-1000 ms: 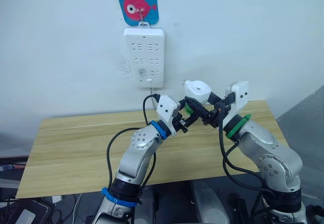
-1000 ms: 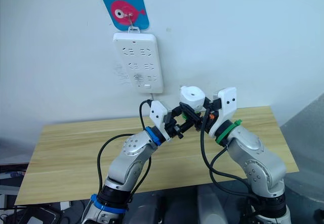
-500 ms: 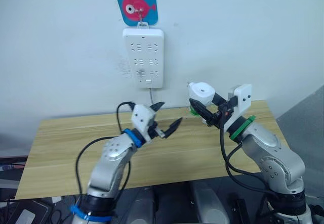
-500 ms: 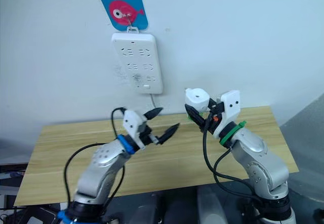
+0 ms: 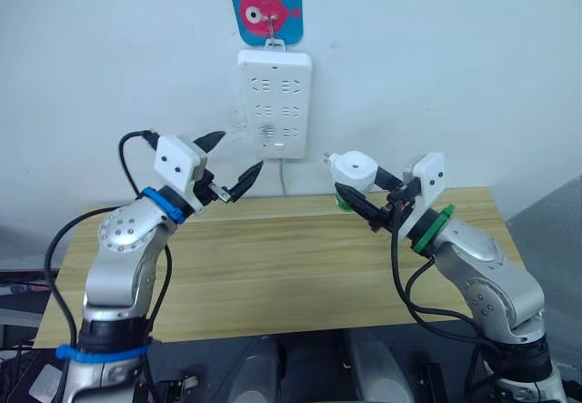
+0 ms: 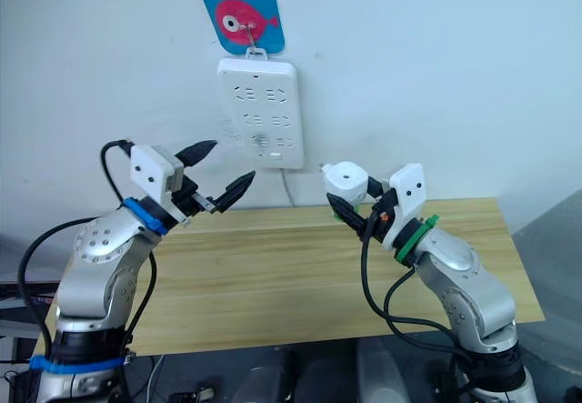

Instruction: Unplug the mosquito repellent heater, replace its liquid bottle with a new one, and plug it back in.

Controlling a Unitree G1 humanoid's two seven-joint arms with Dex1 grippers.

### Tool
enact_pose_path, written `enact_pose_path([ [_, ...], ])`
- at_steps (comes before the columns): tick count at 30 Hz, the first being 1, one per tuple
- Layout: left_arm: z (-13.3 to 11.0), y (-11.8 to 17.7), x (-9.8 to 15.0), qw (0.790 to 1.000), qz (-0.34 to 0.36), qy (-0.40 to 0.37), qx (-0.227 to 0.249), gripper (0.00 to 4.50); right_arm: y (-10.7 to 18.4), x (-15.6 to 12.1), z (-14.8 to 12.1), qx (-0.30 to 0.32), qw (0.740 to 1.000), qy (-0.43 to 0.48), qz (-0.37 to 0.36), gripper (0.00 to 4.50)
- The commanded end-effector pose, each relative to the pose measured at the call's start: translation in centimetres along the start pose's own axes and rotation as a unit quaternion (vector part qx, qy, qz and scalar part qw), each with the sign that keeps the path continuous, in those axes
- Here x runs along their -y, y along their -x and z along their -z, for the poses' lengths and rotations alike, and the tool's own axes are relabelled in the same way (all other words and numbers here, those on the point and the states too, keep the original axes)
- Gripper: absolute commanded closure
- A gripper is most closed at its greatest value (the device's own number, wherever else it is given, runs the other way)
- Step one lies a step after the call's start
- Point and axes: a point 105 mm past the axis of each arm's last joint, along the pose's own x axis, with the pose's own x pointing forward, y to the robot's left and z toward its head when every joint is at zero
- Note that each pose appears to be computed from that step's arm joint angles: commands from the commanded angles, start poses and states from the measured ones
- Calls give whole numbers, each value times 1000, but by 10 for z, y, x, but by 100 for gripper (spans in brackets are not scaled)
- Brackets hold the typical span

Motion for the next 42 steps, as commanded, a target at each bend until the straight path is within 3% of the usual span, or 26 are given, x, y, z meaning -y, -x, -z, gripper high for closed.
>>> enact_pose_path([
  [1,-7,-8,-1,999,35,-11,18,0,2,-11,-19,33,999,12,-22,144],
  [11,-4,-35,-1,994,107,4,22,0,7,-15,-25,37,999,11,-6,144],
  [16,-18,-48,10,985,156,44,51,0,5,-16,-31,42,999,11,-2,144],
  [23,-23,-47,18,974,208,77,48,0,3,-18,-35,29,999,26,-2,144],
  [26,-25,-42,16,970,216,105,43,59,3,-17,-36,31,999,27,2,144],
  [35,-26,-30,13,961,224,158,22,318,2,-21,-39,40,999,24,-1,144],
  [42,-30,-28,19,949,236,206,17,316,-3,-33,-40,38,998,41,-29,144],
])
